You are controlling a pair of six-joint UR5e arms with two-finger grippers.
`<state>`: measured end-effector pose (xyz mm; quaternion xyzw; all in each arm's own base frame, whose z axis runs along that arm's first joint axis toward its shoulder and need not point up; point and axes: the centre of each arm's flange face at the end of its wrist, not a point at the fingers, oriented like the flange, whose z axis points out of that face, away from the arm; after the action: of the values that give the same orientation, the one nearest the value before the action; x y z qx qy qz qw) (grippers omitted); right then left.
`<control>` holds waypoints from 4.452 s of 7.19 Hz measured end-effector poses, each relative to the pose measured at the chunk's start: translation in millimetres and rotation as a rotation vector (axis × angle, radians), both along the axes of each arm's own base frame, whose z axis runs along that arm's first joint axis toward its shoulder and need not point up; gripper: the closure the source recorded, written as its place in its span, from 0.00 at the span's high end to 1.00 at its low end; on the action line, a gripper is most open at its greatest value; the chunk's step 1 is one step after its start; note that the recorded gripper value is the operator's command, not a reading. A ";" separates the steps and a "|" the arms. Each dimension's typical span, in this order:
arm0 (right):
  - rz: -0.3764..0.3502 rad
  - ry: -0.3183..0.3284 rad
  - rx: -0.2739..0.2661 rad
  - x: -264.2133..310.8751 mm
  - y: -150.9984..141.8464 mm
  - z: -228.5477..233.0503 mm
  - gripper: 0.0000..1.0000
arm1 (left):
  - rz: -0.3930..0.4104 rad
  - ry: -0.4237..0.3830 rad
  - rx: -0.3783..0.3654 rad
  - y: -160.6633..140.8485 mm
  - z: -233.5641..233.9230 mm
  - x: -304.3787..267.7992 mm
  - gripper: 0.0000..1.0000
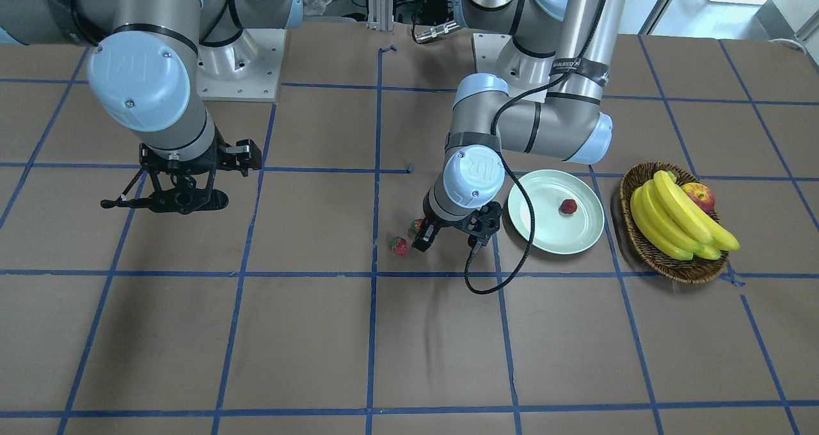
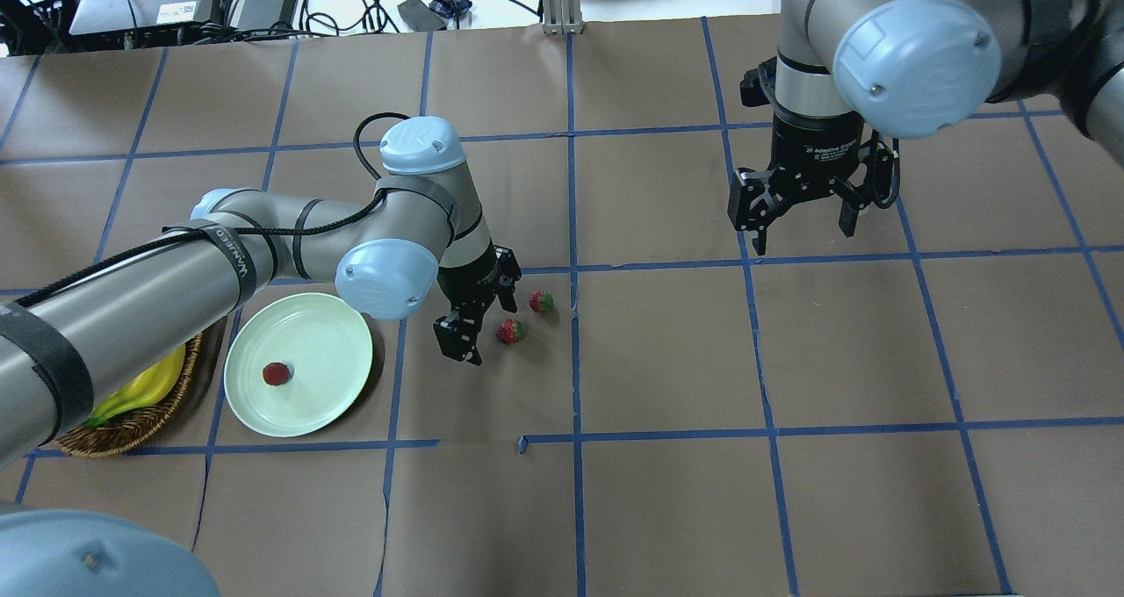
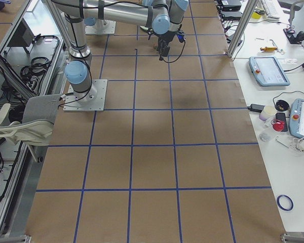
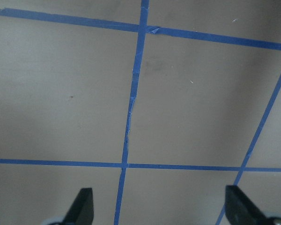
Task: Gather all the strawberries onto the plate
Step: 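Lower the left gripper and grasp the nearer strawberry, then carry the strawberry with the left gripper onto the green plate, then open the left gripper to release the strawberry on the plate, then move the left gripper over the last strawberry on the table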
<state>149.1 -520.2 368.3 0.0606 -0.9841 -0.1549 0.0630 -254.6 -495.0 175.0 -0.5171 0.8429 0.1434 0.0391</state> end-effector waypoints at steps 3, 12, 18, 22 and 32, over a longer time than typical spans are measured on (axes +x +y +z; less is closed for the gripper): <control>-0.001 0.001 0.020 -0.9 4.6 -11.1 1.00 | -0.015 -0.001 -0.003 1.4 -11.9 -9.7 0.04; 0.005 0.021 0.023 -3.8 5.3 -13.2 1.00 | -0.250 -0.045 -0.029 -26.1 35.1 14.5 0.00; 0.004 0.016 0.022 -3.6 5.2 -13.1 1.00 | -0.789 -0.072 0.113 -49.6 35.7 162.9 0.00; 0.004 0.016 0.019 -3.0 5.3 -12.6 1.00 | -0.972 0.023 0.212 -25.9 16.8 199.3 1.00; 0.000 0.008 0.022 -2.6 5.2 -13.3 1.00 | -0.663 0.145 -0.167 -50.0 75.5 47.1 1.00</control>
<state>146.5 -515.0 354.9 0.0608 -0.9820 -0.1659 0.0663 -207.6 -545.0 250.5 -0.2051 0.9744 0.0898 -0.0188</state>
